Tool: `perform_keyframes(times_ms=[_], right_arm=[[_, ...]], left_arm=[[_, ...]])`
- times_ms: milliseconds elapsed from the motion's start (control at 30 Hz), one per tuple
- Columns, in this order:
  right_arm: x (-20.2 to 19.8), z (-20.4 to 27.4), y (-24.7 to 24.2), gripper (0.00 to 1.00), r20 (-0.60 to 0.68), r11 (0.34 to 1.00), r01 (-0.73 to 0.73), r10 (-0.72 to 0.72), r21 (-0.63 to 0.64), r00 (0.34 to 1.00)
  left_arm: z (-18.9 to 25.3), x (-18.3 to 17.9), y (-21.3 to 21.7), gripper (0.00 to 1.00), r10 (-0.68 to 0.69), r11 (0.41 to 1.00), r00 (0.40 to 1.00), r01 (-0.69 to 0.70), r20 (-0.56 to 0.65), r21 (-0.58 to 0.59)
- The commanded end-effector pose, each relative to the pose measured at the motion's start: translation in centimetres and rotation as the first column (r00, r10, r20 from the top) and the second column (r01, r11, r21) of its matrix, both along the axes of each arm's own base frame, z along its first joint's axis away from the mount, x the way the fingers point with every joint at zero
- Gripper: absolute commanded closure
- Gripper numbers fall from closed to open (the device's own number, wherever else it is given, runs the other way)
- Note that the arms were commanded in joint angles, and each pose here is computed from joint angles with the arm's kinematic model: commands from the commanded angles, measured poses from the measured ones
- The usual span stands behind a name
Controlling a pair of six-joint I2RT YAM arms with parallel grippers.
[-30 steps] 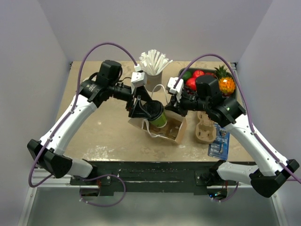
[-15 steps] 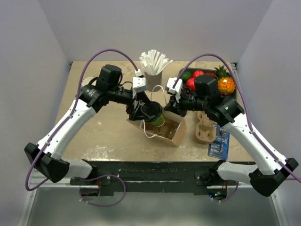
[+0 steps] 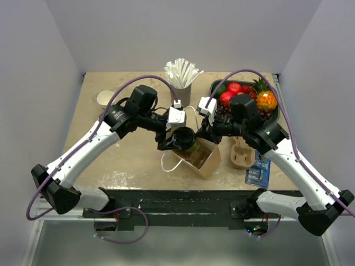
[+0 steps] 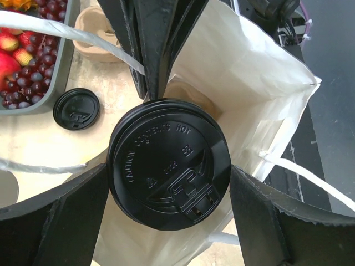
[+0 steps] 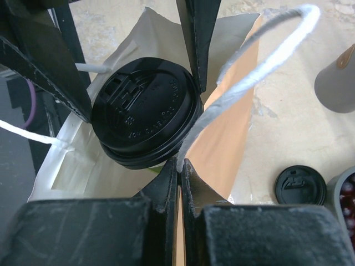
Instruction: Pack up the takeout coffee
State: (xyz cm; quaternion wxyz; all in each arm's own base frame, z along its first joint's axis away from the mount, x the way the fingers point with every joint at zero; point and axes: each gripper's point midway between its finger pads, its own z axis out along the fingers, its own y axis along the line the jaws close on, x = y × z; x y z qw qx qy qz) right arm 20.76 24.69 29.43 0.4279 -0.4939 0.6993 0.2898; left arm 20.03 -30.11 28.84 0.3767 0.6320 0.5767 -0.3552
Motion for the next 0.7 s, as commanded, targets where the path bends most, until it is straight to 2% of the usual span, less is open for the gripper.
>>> perform_keyframes(times_ms=[0, 133, 367, 667], right_arm=[[-0.7, 2.8, 0.9, 1.0, -0.017, 0.993, 0.021, -0.019, 0.116, 1.0], [1.1, 3.0, 0.2, 1.0, 0.012, 0.989, 0.117, -0.119, 0.09, 0.993], [2.1, 1.1, -0.1, 1.0, 0.008, 0.987, 0.155, -0.155, 0.044, 0.988], [1.6, 3.3, 1.2, 1.0, 0.048, 0.993, 0.069, -0.074, 0.1, 0.996]], left_arm=[[-0.1, -0.7, 0.1, 1.0, -0.037, 0.999, 0.999, 0.037, 0.031, 0.005], [0.4, -1.8, 0.7, 1.0, -0.028, 1.0, 1.0, 0.028, -0.008, -0.001], [3.3, -1.5, 1.2, 1.0, 0.014, 0.999, 0.997, -0.01, 0.077, -0.048], [0.0, 0.1, -0.1, 1.0, -0.043, 0.998, 0.999, 0.041, 0.025, 0.053]])
